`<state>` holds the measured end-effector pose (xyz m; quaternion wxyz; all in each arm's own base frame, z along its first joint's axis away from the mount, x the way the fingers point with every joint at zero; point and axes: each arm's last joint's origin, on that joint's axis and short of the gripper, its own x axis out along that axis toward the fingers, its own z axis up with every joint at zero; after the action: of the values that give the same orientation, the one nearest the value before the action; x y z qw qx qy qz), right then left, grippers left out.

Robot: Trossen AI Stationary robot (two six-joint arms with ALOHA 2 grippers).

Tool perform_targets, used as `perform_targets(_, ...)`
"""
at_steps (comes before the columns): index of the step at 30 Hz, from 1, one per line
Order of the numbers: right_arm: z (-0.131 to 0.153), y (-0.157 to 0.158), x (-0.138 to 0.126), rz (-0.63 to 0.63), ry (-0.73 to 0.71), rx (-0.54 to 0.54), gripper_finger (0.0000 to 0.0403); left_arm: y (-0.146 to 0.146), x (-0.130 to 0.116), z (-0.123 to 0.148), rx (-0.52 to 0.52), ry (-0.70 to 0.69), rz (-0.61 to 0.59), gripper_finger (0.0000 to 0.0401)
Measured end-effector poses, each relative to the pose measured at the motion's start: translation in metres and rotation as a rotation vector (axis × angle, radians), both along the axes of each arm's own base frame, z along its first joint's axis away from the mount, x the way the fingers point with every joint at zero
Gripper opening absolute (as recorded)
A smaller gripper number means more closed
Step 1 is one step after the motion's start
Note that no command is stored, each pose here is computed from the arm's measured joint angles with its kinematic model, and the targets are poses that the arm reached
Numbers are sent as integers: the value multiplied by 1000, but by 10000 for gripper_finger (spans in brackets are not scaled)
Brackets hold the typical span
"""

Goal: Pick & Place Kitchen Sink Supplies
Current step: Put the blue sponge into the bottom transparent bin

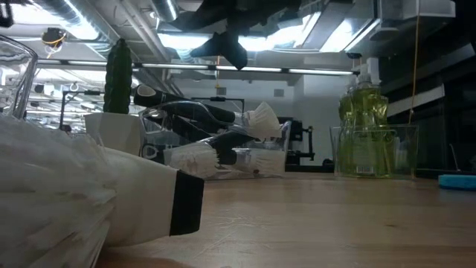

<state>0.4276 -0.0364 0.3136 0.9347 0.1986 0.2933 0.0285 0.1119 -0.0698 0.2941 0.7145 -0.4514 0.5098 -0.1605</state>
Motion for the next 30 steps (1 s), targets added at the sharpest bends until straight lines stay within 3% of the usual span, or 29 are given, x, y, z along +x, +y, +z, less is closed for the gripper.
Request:
perform_targets(9, 0, -1, 0, -17, -1, -43, 228, -18, 13, -23, 51, 151, -39, 72)
perform_targets(18, -2, -1, -3, -20, 33, -32, 228, -18, 17, -27, 122, 109, -37, 153)
perform_targets(24, 21, -8, -42, -80, 176, -6, 228, -18, 16, -27, 126, 108, -45, 172)
perform_targets(30, 46, 0, -91, -214, 344, -52, 228, -14, 17, -28, 205, 51, -42, 173)
